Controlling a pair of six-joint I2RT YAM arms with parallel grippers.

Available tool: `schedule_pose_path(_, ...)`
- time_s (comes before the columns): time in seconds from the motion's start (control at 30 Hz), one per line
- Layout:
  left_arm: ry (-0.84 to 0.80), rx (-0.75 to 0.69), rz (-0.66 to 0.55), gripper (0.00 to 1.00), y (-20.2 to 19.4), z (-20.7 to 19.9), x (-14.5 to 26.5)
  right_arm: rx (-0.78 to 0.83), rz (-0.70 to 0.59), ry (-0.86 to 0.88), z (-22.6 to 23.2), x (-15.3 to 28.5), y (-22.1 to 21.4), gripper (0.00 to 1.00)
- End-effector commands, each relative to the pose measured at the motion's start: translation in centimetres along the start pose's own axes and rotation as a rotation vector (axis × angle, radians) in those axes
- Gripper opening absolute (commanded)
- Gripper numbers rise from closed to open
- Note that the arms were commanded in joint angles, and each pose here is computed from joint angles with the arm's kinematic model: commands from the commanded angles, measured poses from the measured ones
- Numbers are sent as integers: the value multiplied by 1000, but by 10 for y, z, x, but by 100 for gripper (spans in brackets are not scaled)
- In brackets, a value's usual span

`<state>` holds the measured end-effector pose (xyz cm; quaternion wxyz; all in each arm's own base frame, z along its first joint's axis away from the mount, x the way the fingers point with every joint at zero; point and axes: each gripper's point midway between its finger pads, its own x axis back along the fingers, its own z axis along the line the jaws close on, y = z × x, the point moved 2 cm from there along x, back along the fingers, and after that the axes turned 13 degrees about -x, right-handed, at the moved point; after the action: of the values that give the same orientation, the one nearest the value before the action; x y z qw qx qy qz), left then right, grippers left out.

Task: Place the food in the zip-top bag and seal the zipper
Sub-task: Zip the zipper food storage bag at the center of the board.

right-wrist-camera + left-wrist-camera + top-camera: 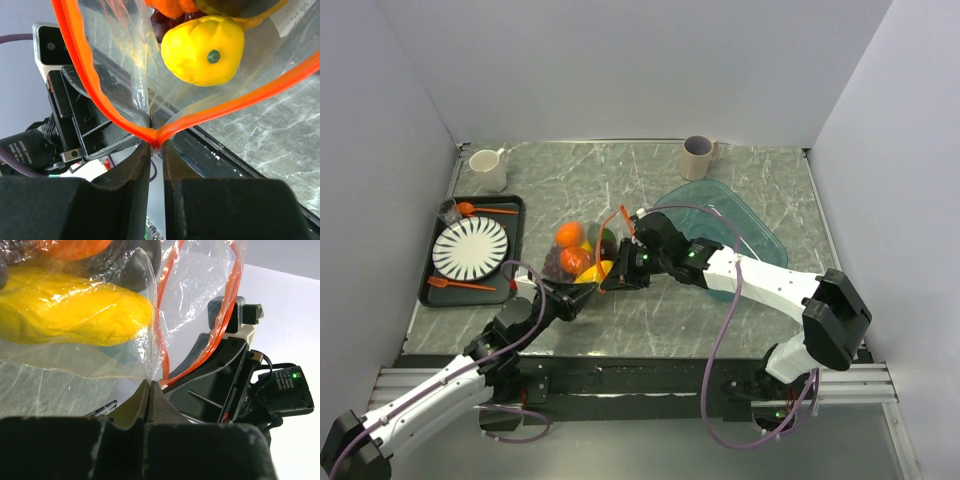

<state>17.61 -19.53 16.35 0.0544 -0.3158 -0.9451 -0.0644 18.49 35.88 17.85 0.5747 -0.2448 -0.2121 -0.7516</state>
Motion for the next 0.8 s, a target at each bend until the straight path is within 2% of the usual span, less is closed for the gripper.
schedule_pose_path(0.0,33,-21,58,1,-10,14,3,28,-131,33,19,11,37,11)
schedule_pose_path(0.53,76,-53,83,1,-14,19,3,39,-173,30,15,21,60,12)
schedule_pose_path(0.77,48,-39,75,1,-13,17,3,48,-104,55,16,19,50,11)
